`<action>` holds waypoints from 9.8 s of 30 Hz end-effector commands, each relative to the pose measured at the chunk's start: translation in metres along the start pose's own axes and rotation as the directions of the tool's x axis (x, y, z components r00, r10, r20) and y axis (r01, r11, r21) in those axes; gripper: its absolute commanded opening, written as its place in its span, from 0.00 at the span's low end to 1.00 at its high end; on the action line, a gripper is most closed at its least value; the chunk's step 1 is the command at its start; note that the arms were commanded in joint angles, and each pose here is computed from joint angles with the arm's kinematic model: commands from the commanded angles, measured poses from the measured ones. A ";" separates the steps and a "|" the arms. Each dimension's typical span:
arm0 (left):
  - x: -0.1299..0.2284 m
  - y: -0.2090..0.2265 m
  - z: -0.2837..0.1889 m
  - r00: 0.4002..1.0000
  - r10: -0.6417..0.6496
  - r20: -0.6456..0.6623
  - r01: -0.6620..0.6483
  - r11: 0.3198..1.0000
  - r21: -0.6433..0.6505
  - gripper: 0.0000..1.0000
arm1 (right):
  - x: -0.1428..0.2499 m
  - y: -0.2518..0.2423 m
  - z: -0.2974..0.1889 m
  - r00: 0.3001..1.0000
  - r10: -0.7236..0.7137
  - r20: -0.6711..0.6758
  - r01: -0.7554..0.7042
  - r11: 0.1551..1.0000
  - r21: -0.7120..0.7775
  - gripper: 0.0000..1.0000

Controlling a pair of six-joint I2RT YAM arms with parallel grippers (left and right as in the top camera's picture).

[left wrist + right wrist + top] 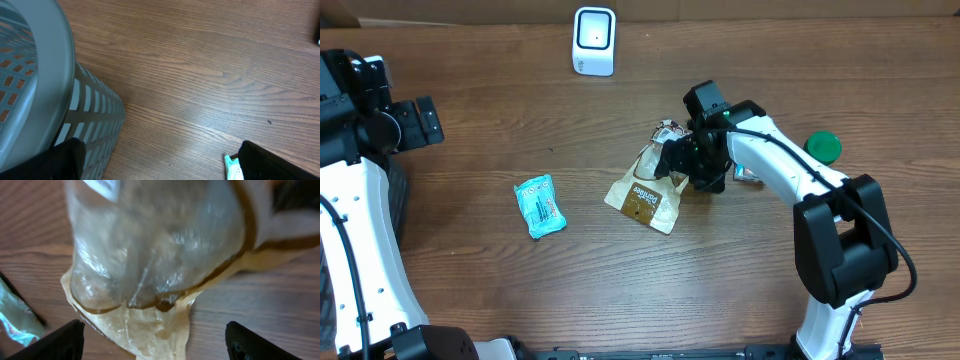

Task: Scan the item barcode

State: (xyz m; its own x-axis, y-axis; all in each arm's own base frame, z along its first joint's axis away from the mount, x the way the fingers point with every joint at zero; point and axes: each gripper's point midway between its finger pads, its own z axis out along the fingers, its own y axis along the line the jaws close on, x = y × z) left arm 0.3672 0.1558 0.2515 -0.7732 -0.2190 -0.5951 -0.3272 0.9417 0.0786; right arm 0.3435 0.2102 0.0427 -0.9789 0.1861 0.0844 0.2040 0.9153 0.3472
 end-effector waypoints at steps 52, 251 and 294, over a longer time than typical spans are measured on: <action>0.001 -0.001 0.001 1.000 0.028 -0.003 -0.028 1.000 0.000 1.00 | 0.006 0.048 0.020 0.929 -0.369 -0.025 0.357 0.912 -0.203 0.78; 0.001 -0.001 0.001 1.000 0.028 -0.003 -0.028 1.000 0.000 1.00 | -0.059 0.048 -0.133 0.919 -0.304 0.253 0.332 0.940 -0.078 0.73; 0.001 -0.001 0.001 1.000 0.028 -0.003 -0.028 1.000 0.000 1.00 | 0.097 0.196 0.114 0.794 -0.607 0.019 0.595 0.771 -0.228 0.13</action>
State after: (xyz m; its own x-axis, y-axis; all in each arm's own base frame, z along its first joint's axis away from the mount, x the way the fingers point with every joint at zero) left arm 0.3674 0.1558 0.2506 -0.7745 -0.2195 -0.5933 -0.3270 0.9418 0.0785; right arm 0.2884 0.4508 0.0217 -0.9008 -0.3962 -0.1776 -0.4258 0.7261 0.5399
